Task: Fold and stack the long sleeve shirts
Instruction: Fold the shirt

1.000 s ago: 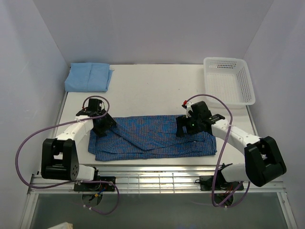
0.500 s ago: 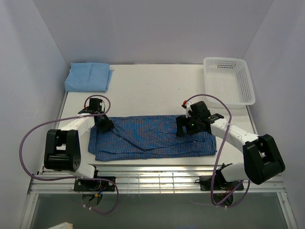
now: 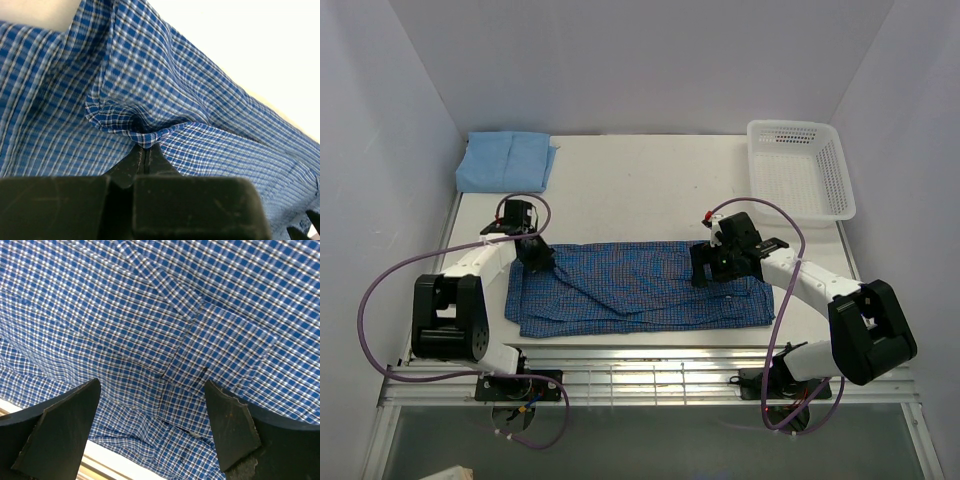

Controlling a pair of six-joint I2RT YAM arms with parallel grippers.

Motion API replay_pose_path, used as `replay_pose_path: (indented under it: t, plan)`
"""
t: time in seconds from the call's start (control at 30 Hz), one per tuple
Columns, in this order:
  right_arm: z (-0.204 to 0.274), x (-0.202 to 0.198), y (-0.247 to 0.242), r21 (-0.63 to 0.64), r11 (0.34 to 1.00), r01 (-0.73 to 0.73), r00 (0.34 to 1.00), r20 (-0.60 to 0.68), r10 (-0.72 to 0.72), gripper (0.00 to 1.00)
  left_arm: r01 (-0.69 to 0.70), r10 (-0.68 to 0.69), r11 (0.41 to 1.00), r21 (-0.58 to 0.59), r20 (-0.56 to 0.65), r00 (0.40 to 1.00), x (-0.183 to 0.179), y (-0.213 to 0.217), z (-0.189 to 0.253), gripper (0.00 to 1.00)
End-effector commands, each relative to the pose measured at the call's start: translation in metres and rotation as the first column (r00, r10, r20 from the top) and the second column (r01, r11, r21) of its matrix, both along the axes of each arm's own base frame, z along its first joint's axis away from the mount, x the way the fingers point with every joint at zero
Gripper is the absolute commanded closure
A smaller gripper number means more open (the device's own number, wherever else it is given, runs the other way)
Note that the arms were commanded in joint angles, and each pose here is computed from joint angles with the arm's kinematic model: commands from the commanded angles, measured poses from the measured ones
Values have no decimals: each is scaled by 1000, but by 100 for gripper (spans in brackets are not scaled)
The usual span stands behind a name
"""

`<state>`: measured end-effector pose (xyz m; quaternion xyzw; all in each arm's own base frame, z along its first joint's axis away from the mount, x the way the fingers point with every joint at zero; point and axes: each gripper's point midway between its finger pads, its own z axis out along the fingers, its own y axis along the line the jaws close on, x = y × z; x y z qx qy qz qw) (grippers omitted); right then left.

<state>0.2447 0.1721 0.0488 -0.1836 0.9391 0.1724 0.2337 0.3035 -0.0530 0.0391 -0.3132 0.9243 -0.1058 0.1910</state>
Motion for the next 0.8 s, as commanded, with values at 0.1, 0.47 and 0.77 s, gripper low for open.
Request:
replay_pose_path:
  t: [0.1,0.47,0.77]
  plan:
    - [5,12,-2,-27,999,34,999,25,-33,10,17,-17,1000,2,-33,999,-23,3,38,100]
    - [5,16,0,-40,999,26,999,21,-25,10,-84,104,991,109,-193,976,-64,24,8,97]
    - [20,35,4,-48,999,-1,997,77,4,10,-119,148,983,142,-220,964,-56,29,-14,31]
